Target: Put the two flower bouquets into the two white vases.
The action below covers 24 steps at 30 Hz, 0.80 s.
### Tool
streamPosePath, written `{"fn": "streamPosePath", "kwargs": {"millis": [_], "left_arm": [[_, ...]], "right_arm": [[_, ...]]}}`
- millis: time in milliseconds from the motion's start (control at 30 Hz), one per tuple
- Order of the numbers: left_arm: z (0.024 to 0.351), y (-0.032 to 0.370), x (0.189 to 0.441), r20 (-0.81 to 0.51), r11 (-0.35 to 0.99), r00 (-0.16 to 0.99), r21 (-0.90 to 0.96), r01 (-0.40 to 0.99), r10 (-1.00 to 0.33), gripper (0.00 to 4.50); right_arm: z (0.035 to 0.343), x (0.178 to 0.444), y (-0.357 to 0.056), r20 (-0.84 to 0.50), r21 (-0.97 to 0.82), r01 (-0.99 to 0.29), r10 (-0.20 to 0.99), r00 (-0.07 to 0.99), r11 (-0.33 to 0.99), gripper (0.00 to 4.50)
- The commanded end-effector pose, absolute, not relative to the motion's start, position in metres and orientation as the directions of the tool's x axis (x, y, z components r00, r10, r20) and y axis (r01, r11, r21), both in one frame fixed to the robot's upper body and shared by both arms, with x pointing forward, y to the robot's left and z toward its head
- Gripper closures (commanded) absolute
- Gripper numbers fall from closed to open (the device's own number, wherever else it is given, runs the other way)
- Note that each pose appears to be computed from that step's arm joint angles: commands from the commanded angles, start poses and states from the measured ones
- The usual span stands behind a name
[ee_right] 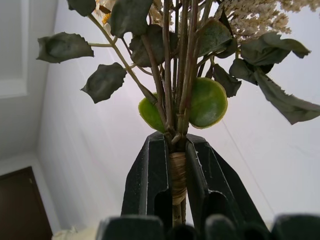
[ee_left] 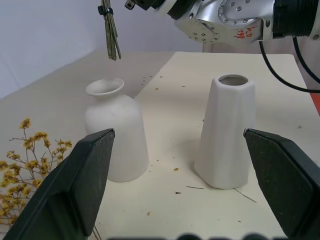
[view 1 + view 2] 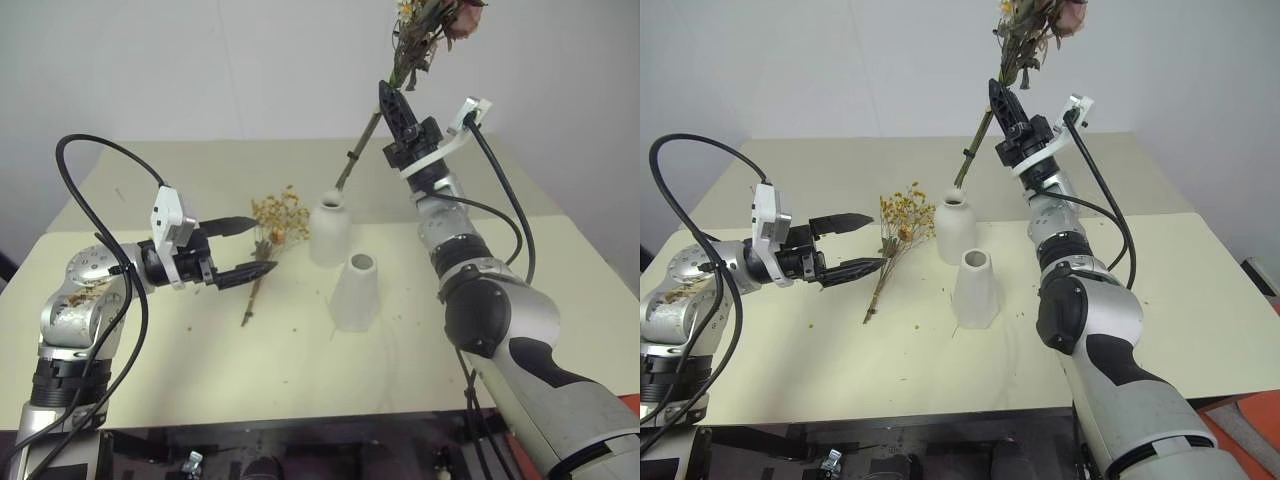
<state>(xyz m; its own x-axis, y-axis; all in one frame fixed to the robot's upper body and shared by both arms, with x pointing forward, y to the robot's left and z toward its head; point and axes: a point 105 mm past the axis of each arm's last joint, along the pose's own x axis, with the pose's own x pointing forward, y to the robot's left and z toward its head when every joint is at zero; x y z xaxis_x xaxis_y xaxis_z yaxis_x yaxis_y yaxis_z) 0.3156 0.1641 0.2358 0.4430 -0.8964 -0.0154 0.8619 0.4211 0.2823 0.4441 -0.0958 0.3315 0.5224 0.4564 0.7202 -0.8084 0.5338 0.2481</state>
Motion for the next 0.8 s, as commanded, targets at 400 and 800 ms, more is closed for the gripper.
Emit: {"fn": "streamPosePath", "kwargs": {"millis": [400,800], "left_arm": [[0.248,0.166,0.307,0.011,0.416,0.436,0.323,0.85,-0.9,0.0],[0.247,0.164,0.305,0.011,0.415,0.434,0.32,0.852,-0.901,0.0]], "right_arm": [[0.343,0.45,-0.093,0.693,0.214,-0.699,0.398,0.601,0.682,4.28],[0.328,0.454,-0.084,0.657,0.228,-0.684,0.41,0.633,0.693,4.28]]}}
